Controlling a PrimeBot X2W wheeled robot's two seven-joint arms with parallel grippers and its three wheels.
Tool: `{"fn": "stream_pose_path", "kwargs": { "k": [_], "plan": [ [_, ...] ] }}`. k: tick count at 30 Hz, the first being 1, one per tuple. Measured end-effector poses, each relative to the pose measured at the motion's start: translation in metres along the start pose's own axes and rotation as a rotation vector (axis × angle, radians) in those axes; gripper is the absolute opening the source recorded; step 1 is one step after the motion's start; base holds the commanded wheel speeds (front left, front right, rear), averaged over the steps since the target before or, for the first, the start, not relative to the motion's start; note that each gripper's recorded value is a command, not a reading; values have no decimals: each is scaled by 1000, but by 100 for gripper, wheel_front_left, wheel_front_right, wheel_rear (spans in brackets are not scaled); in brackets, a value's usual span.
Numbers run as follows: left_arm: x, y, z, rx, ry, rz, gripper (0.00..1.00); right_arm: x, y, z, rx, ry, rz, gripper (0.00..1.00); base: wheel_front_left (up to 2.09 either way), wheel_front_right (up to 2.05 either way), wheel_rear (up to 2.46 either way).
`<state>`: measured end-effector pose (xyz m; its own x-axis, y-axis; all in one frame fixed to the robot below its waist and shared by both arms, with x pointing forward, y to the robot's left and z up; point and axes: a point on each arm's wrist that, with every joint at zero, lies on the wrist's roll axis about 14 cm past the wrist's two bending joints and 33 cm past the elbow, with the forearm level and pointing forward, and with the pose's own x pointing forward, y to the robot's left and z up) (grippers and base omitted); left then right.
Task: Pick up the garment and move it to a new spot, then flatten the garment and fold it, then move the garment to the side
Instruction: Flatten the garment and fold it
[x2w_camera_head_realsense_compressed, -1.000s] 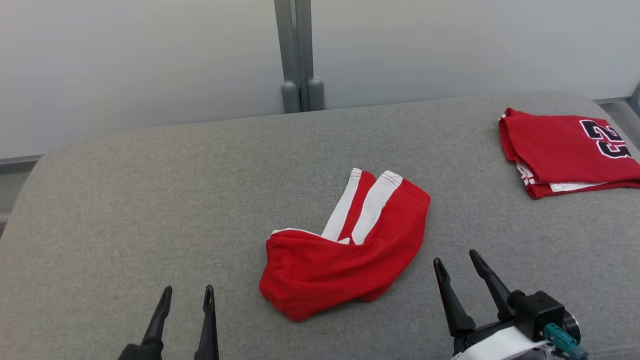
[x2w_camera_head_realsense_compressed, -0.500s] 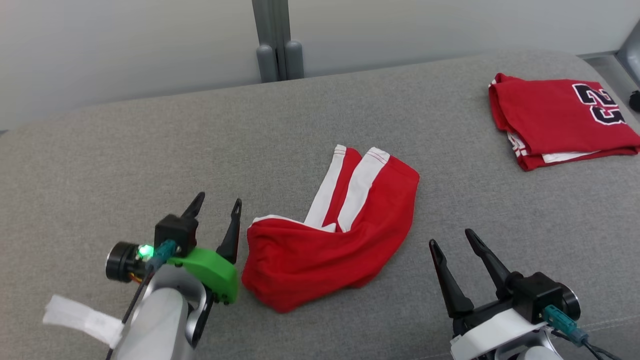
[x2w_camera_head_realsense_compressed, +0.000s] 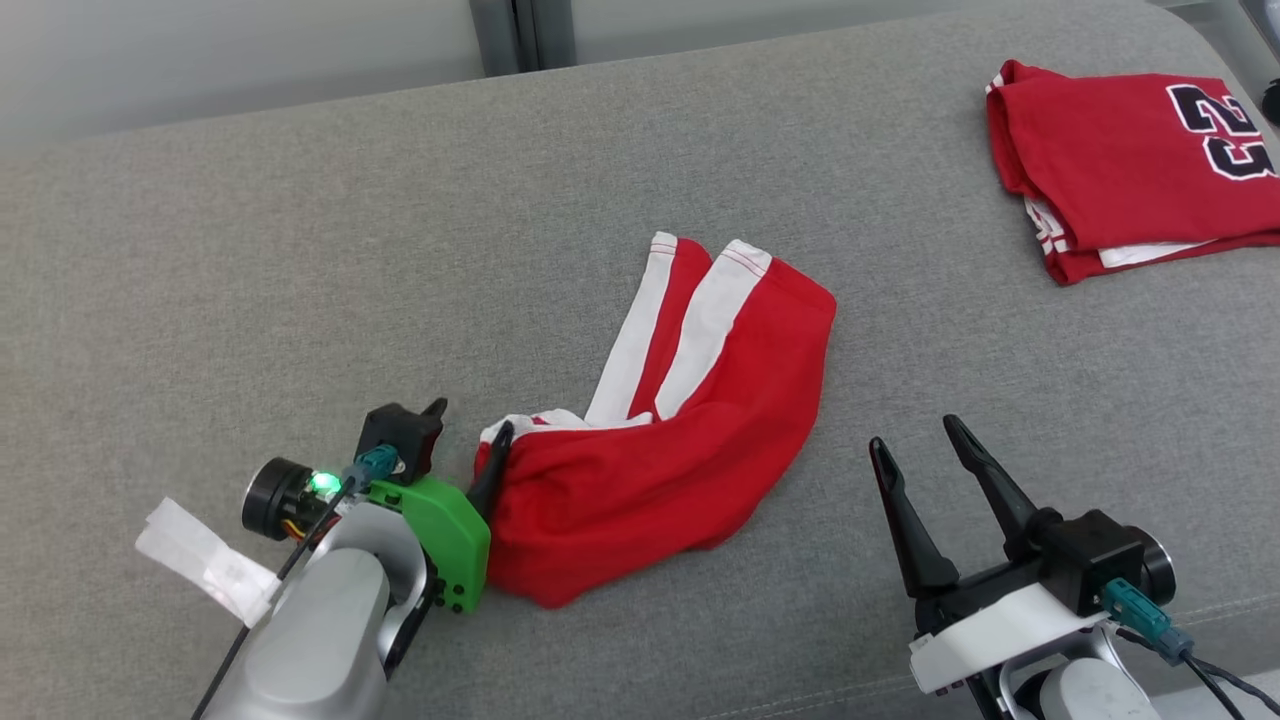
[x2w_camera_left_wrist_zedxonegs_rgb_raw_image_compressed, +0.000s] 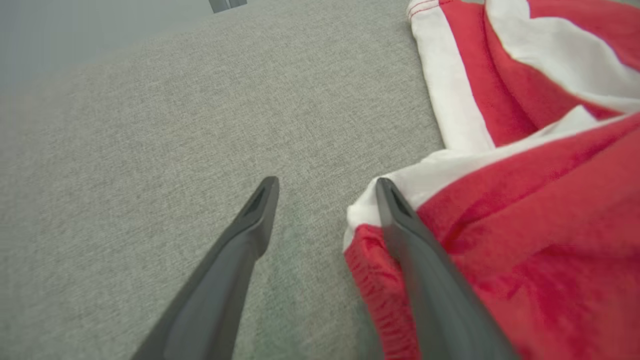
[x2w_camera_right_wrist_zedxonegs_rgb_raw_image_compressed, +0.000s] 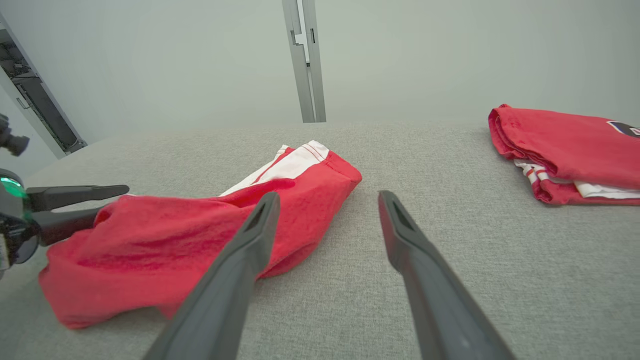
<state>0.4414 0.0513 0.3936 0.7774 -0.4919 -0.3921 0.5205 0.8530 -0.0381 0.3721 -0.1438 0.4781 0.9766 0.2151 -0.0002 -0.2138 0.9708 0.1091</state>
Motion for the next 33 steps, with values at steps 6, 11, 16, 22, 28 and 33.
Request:
{"fn": "stream_pose_path", "kwargs": {
  "k": [6,11,16,22,28,33],
  "plan": [
    [-16,-13,-24,-40,47,-19,100,4,10,-1,7,0,32,100,0,0,0],
    [-23,-28,-25,-59,38,-48,100,9,21,-1,12,-2,68,100,0,0,0],
    [-26,-34,-26,-55,43,-64,0,11,27,0,14,-7,88,100,0,0,0],
    [-28,-36,-19,-54,4,-80,0,8,28,3,12,-13,89,100,0,0,0],
    [-31,12,42,105,-200,77,0,3,27,8,17,-27,79,100,0,0,0],
    [-48,31,111,281,-405,201,0,1,29,14,22,-47,78,100,0,0,0]
  ]
}}
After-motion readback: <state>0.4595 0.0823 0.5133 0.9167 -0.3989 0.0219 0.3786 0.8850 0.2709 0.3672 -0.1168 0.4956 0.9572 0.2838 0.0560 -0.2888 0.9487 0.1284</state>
